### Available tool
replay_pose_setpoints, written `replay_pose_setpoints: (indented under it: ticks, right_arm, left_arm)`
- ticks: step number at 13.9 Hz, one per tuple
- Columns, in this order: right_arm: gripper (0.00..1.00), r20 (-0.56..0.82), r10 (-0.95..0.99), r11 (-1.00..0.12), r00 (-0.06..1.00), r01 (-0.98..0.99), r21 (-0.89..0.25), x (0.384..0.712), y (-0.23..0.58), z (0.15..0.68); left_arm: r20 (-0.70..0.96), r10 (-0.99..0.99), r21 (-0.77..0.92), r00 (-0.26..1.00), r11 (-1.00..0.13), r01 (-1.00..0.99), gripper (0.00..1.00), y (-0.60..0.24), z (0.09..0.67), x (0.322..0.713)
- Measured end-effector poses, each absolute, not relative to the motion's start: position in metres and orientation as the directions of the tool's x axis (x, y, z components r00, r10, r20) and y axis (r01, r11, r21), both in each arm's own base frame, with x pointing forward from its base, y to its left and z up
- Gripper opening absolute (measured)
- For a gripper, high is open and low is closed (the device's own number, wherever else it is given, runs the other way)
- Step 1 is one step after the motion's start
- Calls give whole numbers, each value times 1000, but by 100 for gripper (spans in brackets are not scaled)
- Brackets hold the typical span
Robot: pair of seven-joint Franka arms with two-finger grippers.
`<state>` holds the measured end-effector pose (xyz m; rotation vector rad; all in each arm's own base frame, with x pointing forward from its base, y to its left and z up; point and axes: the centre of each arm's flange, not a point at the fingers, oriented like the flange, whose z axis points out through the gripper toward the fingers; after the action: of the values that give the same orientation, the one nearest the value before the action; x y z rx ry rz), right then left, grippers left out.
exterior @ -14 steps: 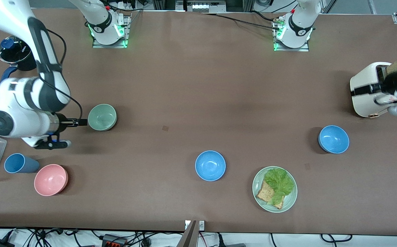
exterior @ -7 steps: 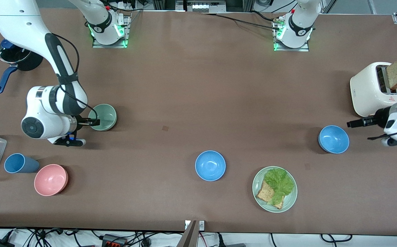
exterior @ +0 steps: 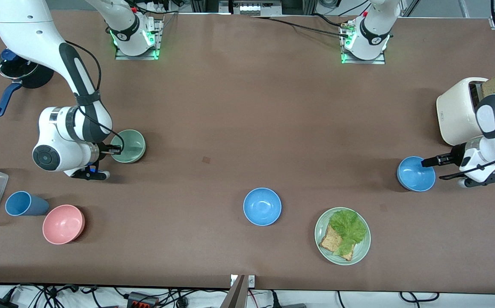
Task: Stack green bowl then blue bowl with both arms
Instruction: 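Grasp the green bowl with the right gripper while the left gripper reaches the blue bowl, then slide the green bowl toward the table center while the left gripper grasps the blue bowl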
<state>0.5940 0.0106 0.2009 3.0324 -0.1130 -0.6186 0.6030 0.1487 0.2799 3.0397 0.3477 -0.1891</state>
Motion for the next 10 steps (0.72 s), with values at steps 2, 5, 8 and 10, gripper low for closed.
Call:
replay_pose_setpoints:
  ticks: [2,5,8,10]
  right_arm:
    - [6,-384,-77,-997,920,-61,54,596,14,206]
    - [6,-337,-23,-1000,941,-15,27,609,46,228]
    - [5,-278,51,-999,959,52,-4,614,152,254]
    - [5,-240,92,-995,966,95,1,598,244,272]
  left_arm:
    - [-108,233,63,966,-968,241,100,152,271,600]
    - [-106,236,47,966,-969,242,100,161,254,597]
    - [-120,234,44,965,-970,241,100,165,236,595]
    - [-127,235,46,964,-969,242,100,165,229,594]
